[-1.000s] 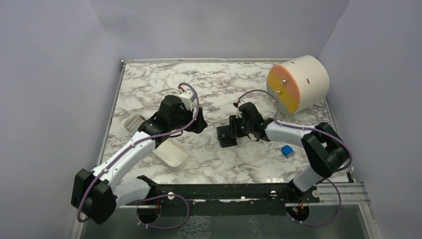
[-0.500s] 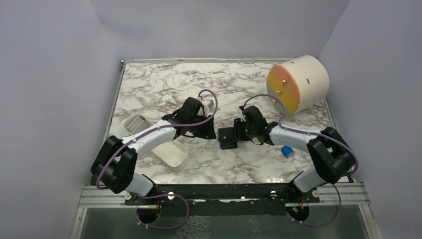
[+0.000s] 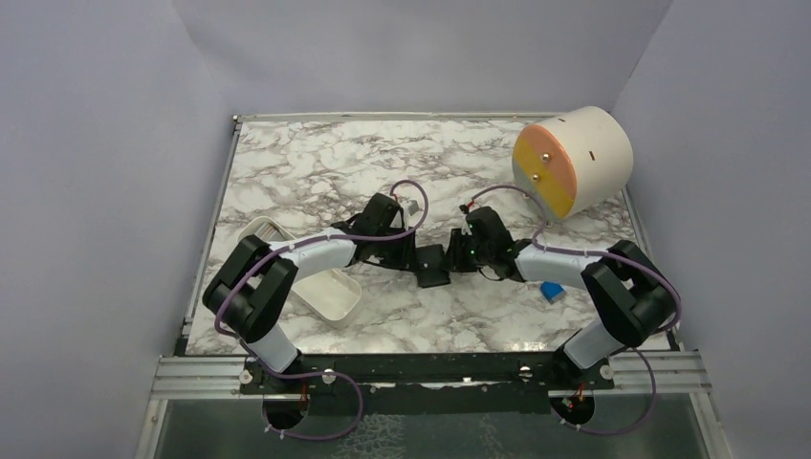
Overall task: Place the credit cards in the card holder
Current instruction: Open the card holder at the center of the board.
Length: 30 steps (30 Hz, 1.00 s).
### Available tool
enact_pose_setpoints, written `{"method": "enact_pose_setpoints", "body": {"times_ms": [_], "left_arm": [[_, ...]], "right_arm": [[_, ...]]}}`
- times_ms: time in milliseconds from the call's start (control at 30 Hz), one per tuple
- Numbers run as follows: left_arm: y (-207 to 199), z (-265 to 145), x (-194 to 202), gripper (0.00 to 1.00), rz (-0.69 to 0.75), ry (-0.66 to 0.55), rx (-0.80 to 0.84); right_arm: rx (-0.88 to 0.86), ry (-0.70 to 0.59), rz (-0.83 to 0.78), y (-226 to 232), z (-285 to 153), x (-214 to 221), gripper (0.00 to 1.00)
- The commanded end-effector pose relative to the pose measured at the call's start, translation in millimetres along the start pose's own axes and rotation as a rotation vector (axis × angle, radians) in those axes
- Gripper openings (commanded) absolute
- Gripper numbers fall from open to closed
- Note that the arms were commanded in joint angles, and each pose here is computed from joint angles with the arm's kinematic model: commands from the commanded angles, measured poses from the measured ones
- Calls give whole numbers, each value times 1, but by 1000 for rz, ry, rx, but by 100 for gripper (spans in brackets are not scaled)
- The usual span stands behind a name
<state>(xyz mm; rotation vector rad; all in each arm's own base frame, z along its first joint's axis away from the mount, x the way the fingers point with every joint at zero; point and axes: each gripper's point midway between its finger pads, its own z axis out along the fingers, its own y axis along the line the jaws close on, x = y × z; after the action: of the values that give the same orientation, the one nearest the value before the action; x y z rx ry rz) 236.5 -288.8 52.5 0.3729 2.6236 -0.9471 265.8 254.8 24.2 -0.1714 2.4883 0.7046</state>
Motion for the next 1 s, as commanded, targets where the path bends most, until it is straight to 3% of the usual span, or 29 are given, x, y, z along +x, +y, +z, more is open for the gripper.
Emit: {"method": "enact_pose_setpoints", "body": {"times_ms": [0, 100, 233, 400, 500, 967], "left_arm": [[1, 7, 4, 24, -4, 3, 17], [4, 9, 5, 25, -5, 2, 9], [4, 11, 5, 30, -12, 2, 10], [-16, 3, -2, 48, 7, -16, 92], [-30, -5, -9, 54, 17, -32, 142], [-44, -10, -14, 63, 22, -53, 202]], "right_arm": [[-52, -17, 0, 8, -7, 2, 15], [-96, -51, -5, 17, -15, -5, 2], [-166, -68, -29, 31, -24, -9, 1], [-195, -100, -18, 39, -38, -16, 1], [-217, -111, 2, 47, -48, -20, 1], [-235, -148, 22, 53, -65, -27, 1]]}}
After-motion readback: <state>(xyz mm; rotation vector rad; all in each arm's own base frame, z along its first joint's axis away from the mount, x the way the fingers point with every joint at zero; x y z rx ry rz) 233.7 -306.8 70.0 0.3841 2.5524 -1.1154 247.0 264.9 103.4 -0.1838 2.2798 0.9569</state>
